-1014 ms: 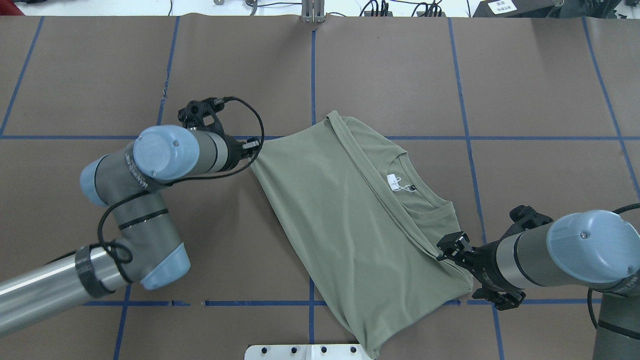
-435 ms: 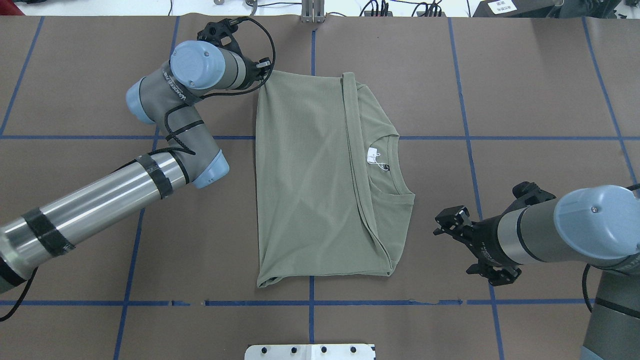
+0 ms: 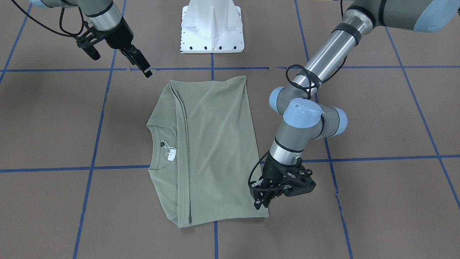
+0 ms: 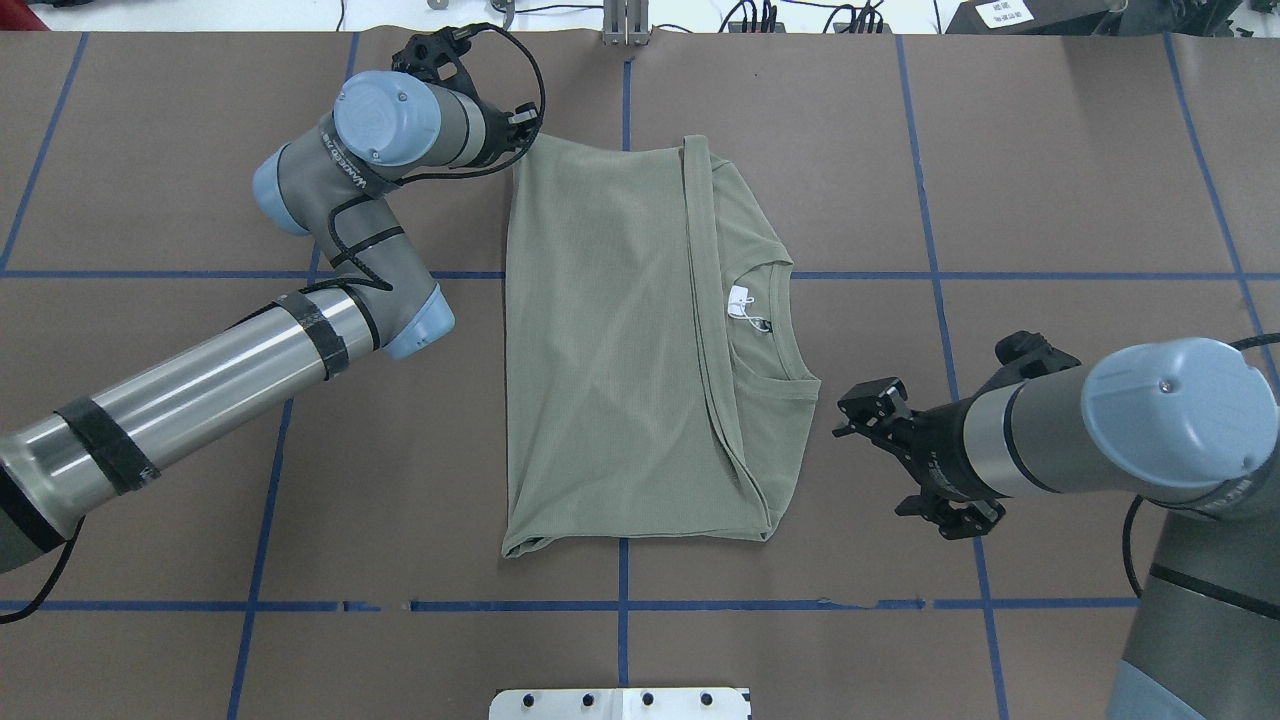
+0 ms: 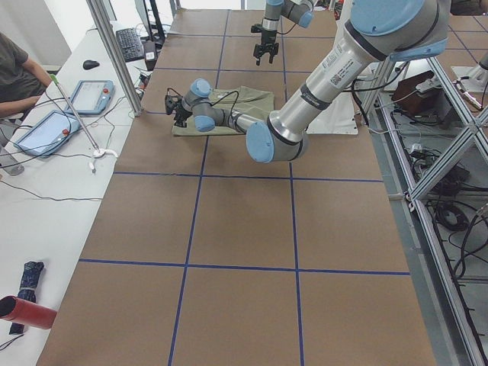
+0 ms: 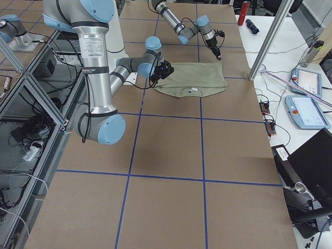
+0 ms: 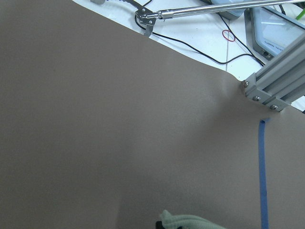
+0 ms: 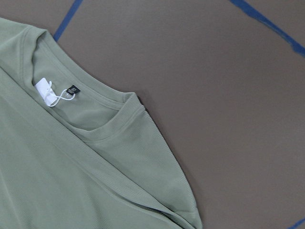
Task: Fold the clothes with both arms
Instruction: 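Move the right gripper onto the shirt's folded side edge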
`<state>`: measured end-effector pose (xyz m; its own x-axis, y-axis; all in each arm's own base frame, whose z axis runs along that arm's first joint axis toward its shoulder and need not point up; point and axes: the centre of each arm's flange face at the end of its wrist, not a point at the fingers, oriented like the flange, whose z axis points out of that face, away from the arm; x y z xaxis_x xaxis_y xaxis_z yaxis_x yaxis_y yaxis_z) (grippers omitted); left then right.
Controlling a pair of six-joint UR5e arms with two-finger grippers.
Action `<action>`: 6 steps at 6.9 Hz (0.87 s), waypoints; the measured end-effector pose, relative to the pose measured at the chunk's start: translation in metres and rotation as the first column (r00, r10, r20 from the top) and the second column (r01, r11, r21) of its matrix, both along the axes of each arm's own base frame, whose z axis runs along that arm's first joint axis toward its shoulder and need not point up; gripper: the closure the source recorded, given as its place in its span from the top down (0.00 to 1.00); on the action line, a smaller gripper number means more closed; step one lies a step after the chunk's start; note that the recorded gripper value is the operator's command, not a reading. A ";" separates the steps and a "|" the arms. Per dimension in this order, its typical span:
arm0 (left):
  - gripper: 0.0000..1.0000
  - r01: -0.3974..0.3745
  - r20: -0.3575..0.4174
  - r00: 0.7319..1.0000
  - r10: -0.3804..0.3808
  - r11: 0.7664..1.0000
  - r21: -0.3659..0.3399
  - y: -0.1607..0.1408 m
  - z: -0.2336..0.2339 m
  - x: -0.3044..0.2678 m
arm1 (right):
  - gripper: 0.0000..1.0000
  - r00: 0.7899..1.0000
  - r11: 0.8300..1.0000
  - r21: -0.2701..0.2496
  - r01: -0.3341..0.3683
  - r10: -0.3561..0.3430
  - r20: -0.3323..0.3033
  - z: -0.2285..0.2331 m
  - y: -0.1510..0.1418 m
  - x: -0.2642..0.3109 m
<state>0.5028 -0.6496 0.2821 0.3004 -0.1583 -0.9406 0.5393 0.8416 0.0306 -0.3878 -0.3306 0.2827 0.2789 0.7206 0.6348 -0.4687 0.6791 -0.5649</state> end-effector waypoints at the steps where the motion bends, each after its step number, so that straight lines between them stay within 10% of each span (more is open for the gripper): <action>1: 0.57 -0.061 -0.044 0.997 0.061 0.998 0.011 0.035 -0.001 -0.027 | 1.00 0.999 0.998 0.056 0.040 -0.039 -0.025 -0.005 -0.016 -0.025; 3: 0.57 -0.104 -0.060 0.993 0.104 0.995 0.012 0.086 -0.013 -0.073 | 1.00 0.976 0.964 0.184 0.192 -0.168 -0.138 -0.021 -0.037 -0.074; 5: 0.57 -0.110 -0.051 0.993 0.110 0.994 0.001 0.100 -0.019 -0.087 | 0.99 0.901 0.844 0.341 0.415 -0.330 -0.280 -0.010 -0.043 -0.102; 6: 0.57 -0.110 -0.049 0.993 0.110 0.994 -0.002 0.102 -0.019 -0.088 | 0.68 0.852 0.772 0.380 0.510 -0.393 -0.346 -0.001 -0.043 -0.114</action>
